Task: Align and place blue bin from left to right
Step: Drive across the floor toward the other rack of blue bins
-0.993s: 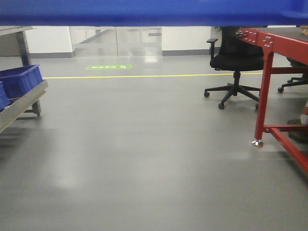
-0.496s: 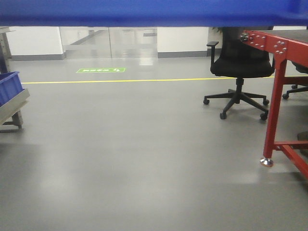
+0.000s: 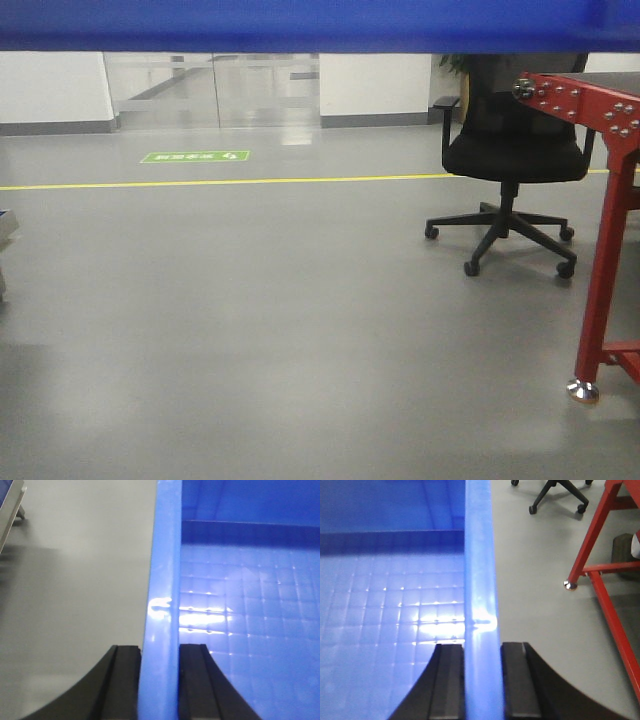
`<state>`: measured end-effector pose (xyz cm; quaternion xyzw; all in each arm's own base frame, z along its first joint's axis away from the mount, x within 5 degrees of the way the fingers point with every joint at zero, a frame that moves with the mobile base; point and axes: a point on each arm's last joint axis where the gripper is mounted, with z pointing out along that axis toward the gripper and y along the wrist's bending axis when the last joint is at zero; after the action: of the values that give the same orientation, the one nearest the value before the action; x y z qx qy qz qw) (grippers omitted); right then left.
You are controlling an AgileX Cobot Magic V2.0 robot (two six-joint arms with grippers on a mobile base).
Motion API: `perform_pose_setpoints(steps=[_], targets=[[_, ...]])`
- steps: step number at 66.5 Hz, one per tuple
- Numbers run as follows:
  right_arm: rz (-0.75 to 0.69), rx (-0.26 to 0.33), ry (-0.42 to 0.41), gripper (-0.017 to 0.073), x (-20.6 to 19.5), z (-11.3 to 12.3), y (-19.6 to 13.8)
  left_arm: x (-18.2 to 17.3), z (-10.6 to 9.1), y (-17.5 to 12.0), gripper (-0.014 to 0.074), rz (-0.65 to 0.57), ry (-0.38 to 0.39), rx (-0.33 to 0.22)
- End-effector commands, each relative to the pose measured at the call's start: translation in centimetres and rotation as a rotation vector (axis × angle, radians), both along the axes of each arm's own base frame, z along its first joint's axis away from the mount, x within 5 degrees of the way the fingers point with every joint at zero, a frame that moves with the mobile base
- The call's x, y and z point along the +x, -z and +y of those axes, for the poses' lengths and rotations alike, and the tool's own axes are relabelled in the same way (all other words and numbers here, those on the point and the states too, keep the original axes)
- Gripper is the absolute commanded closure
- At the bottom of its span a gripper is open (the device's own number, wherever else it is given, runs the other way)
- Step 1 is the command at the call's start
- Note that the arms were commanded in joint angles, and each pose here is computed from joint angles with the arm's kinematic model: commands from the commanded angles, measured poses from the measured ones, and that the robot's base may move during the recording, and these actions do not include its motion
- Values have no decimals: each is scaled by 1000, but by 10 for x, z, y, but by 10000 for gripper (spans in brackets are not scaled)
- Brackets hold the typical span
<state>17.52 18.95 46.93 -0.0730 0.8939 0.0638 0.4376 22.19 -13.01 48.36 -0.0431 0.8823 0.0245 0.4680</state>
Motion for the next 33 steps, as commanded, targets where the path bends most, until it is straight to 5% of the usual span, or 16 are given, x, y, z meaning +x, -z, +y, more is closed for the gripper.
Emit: perform_pose_setpoints(steps=[1,33], targets=[[-97,131,-141,721,-4,18,-12,-1,-11,-10,704,-84,79,-47],[-156,187,-191,721,-3,24,-19,0,-9,-11,704,-107,63,-19]])
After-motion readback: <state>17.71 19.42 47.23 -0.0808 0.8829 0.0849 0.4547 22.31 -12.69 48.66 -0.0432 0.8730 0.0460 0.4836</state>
